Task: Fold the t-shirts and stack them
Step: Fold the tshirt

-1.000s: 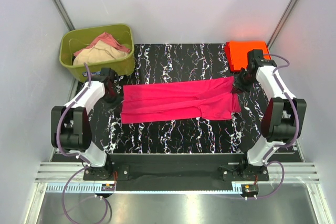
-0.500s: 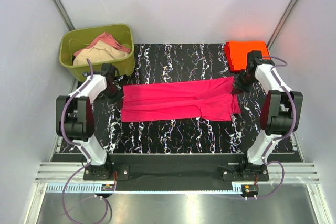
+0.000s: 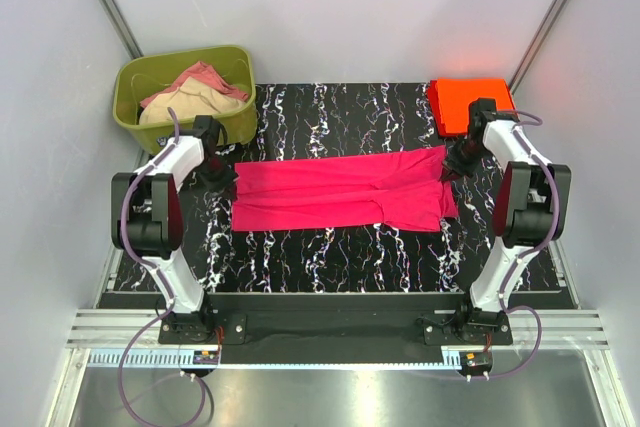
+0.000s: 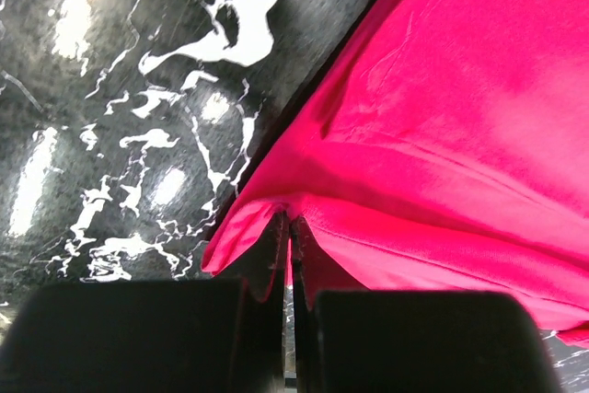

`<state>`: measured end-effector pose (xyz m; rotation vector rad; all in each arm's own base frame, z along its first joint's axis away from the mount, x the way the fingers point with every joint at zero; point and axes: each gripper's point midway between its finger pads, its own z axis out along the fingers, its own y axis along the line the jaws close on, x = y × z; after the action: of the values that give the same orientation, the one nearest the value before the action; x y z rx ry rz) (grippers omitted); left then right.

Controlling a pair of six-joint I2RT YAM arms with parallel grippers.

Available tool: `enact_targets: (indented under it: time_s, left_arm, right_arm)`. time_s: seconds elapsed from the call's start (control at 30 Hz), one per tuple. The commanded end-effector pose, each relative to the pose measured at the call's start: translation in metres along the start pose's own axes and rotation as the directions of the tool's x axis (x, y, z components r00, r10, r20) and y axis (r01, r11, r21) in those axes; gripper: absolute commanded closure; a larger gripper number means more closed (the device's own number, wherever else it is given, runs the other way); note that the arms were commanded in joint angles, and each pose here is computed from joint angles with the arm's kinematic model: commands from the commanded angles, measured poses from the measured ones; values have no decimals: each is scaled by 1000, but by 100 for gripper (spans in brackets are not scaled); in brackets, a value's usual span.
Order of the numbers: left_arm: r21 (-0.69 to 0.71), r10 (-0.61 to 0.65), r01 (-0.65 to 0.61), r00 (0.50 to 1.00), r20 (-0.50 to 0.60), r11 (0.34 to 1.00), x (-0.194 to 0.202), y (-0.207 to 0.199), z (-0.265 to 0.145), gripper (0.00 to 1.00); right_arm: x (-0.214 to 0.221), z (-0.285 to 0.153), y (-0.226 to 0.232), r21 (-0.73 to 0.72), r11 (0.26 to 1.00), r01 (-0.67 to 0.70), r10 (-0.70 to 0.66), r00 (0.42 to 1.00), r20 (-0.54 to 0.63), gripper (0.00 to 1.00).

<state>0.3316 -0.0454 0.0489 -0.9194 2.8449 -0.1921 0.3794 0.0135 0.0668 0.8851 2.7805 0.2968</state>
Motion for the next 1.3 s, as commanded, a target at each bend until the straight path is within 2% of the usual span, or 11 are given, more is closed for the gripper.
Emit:
enact_targets:
  time_s: [0.0,0.1,0.23,0.27,0.47,0.6,0.73,1.0,1.1,1.13,1.27]
  left_arm:
    - [63,20,-23,999,41,998,-18,-16,-8,99]
    - [71,28,-32,998,47,997,-23,-19,-9,91]
    - [49,67,-74,987,143,996,-43,-18,-28,63]
    - [47,72,-81,984,160,996,-45,-17,-34,61]
    - [98,120,-147,962,245,984,-28,-16,-72,56]
    - [226,175,-241,944,278,944,0,-28,-89,58]
    - [364,232,-290,953,195,885,42,-42,-66,60]
    - [419,378,-403,914,146,814,80,-83,-45,62]
    - [422,381,-386,919,100,820,84,-84,-34,65]
    - [413,388,-386,918,83,825,86,-82,-29,68]
    - [387,401,-393,914,65,834,86,-76,-19,71]
  right_arm:
    - [-23,-4,6,-20,1000,24,-23,998,61,100]
    - [-31,-1,9,-27,999,38,-36,997,69,100]
    - [-51,-1,12,-10,996,91,-90,990,111,84]
    - [-55,-4,15,-13,994,110,-108,987,120,80]
    - [-52,-57,38,-100,985,138,-120,979,167,47]
    - [-10,-67,71,-180,957,229,-206,969,139,39]
    - [70,-50,124,-305,877,371,-375,926,47,39]
    - [171,-15,170,-448,794,411,-504,857,-107,42]
    - [184,0,171,-446,807,386,-494,856,-153,51]
    - [183,5,170,-431,812,394,-495,856,-151,61]
    - [181,24,168,-402,824,400,-495,853,-166,79]
